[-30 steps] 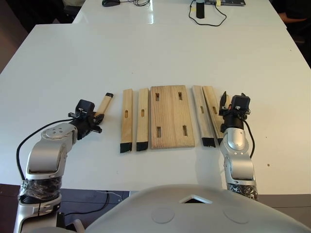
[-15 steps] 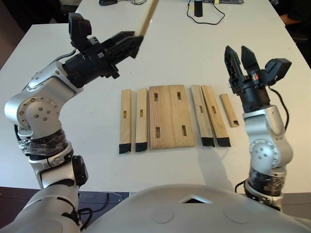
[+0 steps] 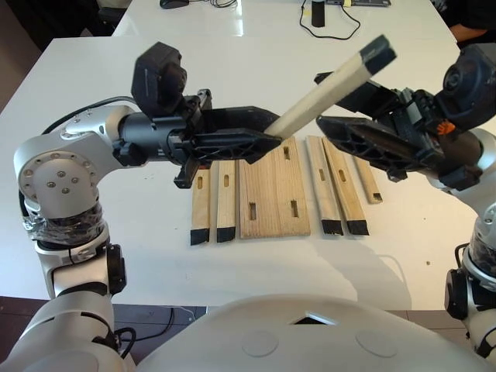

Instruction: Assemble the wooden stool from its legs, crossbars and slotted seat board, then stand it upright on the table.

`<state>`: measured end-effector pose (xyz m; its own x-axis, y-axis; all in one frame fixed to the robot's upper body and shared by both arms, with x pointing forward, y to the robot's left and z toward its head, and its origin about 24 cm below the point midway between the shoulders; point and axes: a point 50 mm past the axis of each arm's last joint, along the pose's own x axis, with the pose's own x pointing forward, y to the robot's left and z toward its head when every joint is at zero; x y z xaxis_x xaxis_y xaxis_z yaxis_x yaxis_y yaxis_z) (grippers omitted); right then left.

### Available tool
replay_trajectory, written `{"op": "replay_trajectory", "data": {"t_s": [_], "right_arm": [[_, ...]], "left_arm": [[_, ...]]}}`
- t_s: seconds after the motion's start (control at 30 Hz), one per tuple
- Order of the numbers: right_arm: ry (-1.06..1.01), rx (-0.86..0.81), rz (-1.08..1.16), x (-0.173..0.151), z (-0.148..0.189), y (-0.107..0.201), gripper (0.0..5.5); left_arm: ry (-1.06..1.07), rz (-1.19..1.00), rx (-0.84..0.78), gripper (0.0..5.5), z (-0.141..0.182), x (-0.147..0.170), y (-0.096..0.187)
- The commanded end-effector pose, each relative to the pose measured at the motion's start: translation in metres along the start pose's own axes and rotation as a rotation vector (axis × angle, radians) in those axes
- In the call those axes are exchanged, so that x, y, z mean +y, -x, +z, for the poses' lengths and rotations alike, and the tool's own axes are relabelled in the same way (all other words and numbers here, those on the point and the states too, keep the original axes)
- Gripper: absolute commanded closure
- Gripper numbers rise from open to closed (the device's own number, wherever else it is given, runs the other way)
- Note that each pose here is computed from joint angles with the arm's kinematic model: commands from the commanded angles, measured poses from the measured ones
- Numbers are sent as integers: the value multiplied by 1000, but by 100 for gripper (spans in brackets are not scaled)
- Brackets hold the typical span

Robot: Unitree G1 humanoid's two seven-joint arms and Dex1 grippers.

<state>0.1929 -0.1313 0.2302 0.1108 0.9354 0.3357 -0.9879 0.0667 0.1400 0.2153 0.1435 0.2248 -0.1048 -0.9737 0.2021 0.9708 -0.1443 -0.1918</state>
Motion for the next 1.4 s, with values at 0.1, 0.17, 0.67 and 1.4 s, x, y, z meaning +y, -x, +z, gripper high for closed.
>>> {"op": "replay_trajectory", "data": {"t_s": [0.1,0.17,0.67,1.4], "right_arm": [[17,53,-36,-1,-5,0,257],[4,49,-51,-3,-7,2,279],[59,132,-75,-3,-17,7,418],[283,712,-466,-49,-34,130,419]], "left_arm": [[-73,112,11,418,-1,10,0],[-84,119,14,418,-2,11,1],[-83,142,74,418,-16,14,7],[-82,398,233,291,-66,36,22]]}}
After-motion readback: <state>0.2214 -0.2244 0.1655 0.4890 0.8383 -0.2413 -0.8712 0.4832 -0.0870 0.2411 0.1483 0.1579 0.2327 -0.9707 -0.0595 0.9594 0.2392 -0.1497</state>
